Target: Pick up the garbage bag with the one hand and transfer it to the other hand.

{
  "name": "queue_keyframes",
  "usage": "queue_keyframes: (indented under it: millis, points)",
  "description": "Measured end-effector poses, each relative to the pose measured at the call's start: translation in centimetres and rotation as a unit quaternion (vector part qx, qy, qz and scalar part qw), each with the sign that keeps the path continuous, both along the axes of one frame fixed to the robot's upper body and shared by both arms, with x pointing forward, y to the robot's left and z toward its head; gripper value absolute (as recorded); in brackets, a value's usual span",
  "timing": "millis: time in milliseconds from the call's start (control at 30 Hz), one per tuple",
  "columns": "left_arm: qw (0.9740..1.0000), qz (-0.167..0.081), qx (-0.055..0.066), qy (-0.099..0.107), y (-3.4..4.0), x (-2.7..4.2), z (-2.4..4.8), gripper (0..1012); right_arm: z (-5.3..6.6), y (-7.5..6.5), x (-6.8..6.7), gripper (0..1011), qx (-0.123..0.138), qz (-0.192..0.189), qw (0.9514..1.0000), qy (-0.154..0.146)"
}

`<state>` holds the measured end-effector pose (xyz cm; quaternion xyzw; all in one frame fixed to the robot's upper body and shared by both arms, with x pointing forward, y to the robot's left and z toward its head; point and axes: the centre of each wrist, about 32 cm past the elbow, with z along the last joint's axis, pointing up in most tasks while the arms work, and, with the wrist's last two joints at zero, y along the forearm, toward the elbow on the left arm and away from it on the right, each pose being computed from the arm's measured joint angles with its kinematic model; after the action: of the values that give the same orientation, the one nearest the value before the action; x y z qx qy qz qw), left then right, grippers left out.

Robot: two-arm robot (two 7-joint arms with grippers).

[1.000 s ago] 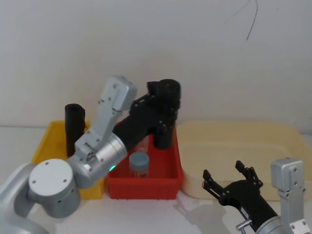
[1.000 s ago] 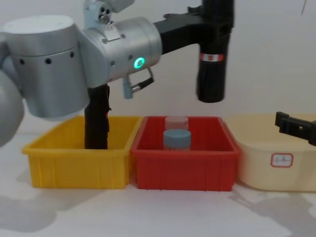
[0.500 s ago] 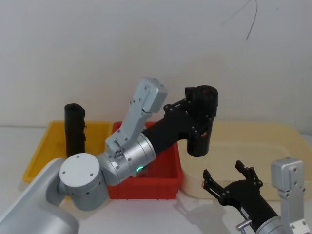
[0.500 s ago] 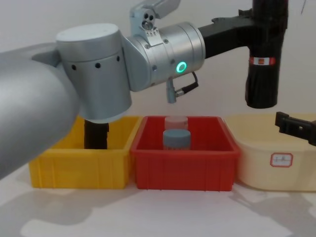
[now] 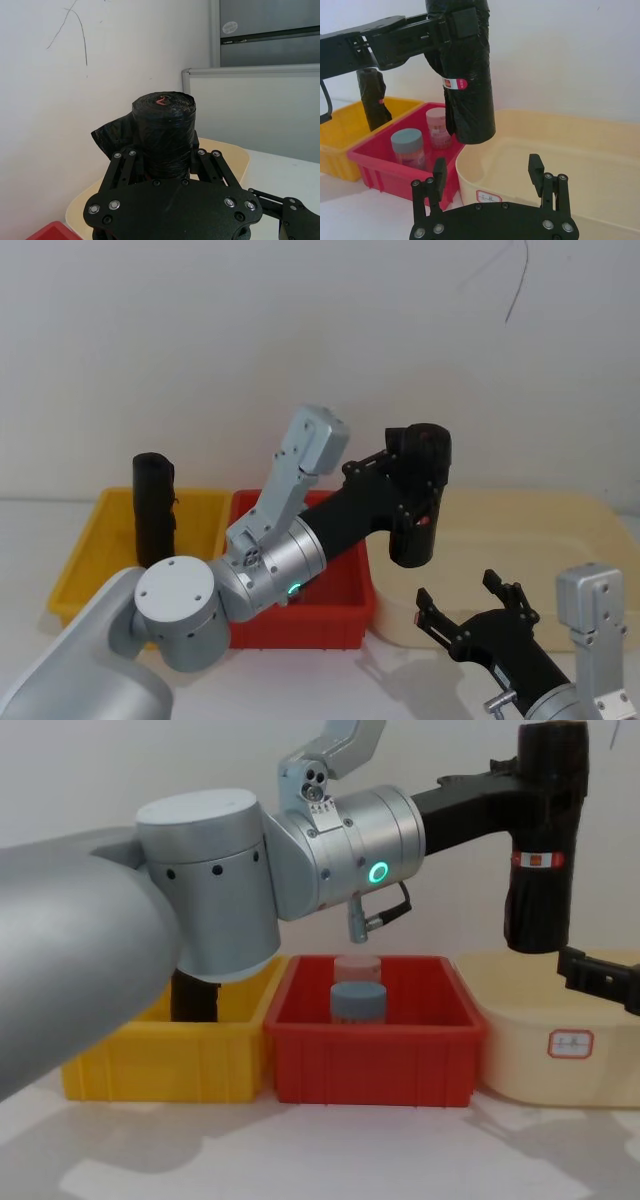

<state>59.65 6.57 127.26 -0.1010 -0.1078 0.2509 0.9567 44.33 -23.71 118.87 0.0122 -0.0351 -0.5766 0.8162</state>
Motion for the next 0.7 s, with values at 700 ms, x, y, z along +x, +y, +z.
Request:
queue_keyframes:
  millis: [700]
  points:
    - [1.0000, 0.001, -0.001, 0.005, -0.04, 0.32, -0.27, 456, 1.3, 0.4, 1.5, 1000, -0.035, 0.012, 0.9985, -0.041]
